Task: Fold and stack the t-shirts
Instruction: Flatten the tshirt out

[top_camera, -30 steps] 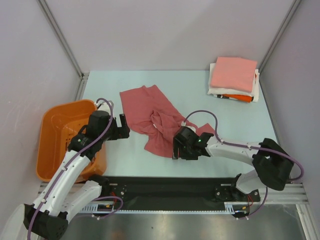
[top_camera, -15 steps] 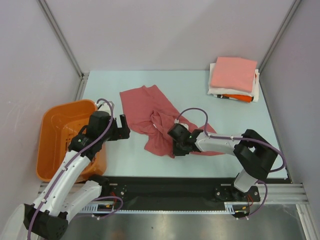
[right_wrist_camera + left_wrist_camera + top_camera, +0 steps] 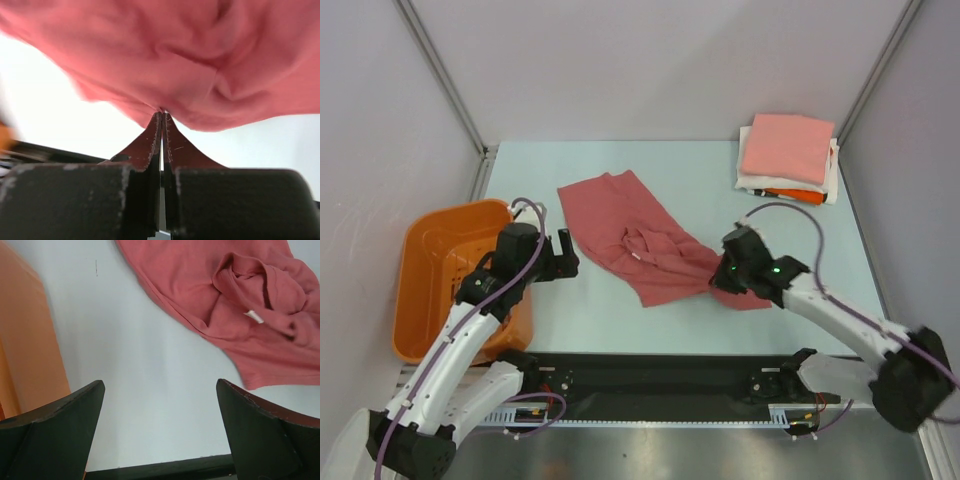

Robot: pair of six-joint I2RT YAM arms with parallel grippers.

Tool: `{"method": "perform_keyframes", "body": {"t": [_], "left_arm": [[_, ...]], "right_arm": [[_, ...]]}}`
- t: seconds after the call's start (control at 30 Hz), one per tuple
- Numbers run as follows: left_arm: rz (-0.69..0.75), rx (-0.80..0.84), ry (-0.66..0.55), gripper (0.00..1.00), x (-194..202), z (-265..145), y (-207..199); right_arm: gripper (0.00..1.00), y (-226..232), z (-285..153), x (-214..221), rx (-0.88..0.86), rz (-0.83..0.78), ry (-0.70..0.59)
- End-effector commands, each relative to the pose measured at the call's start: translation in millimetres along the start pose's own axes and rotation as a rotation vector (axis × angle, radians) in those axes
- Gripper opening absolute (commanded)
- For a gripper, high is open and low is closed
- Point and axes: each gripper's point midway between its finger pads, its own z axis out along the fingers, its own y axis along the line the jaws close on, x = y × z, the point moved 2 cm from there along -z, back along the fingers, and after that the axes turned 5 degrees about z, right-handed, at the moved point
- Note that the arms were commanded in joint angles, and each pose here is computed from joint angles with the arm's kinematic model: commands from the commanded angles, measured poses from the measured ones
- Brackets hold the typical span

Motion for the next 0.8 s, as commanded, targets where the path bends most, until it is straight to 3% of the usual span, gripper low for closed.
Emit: {"method": "perform_keyframes", "body": {"t": [0.0, 0.27, 0.47, 0.77], "left_arm": [[-0.040, -0.003, -0.038, 1.00, -14.4, -1.3, -1.8], [-0.128, 0.003, 0.066, 1.00, -15.3, 48.4, -18.3], [-0.181, -0.053, 0.106, 1.00, -17.6, 94.1, -20.5], [-0.260, -0.237, 0.210, 0.95, -24.7, 174.6, 20.8]], "right_arm": [[0.00, -26.0, -46.6, -28.1, 0.008, 0.056, -0.121], [0.00, -75.1, -125.4, -71.1, -0.002, 0.243, -0.377], [0.00, -77.2, -141.9, -73.7, -0.061, 0.275, -0.407], [0.00, -64.5, -149.0, -75.8, -0.121, 0.262, -0.376]]}}
